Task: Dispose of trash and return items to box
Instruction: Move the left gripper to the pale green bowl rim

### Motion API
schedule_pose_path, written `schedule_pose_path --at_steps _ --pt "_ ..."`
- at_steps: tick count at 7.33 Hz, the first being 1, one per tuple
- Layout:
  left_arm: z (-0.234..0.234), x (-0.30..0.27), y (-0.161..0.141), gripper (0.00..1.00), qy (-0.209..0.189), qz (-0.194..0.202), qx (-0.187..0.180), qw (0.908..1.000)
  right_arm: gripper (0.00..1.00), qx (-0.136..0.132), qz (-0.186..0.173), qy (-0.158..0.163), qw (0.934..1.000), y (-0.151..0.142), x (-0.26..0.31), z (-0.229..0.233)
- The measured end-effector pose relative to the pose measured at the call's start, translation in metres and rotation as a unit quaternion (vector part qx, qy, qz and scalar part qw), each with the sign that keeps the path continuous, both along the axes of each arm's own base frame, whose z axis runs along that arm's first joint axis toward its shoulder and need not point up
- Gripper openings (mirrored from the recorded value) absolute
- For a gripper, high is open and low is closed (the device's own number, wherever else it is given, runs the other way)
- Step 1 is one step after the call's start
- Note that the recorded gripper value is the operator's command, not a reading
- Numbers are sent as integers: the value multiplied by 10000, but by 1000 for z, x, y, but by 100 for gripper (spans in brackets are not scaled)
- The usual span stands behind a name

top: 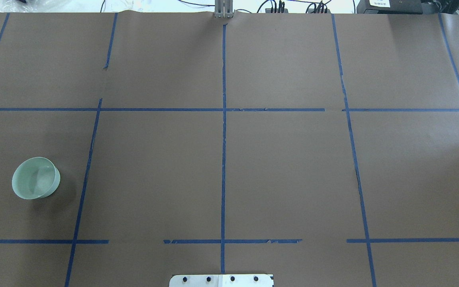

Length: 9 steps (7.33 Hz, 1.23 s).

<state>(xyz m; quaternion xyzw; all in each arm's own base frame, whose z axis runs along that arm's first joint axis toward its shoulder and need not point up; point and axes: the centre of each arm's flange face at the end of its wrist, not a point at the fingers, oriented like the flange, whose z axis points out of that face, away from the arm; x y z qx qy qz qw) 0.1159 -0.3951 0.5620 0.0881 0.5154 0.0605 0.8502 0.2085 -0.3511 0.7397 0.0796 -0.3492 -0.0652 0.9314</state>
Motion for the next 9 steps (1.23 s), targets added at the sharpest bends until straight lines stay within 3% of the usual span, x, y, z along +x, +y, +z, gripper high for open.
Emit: schedule_pose_path --at_steps 1,3,6,9 --pt "0 7 1 100 -88 -1 54 9999 100 -101 -53 -44 9999 0 -11 16" --pt "3 28 6 100 -314 23 93 9995 100 -267 -16 -263 9993 -13 -39 21" --pt "17 58 10 100 -840 -266 50 9961 100 -268 55 -488 9984 -26 -62 14" --pt "26 88 18 100 -915 -241 -311 9950 100 -254 18 -589 9979 -29 -69 12"
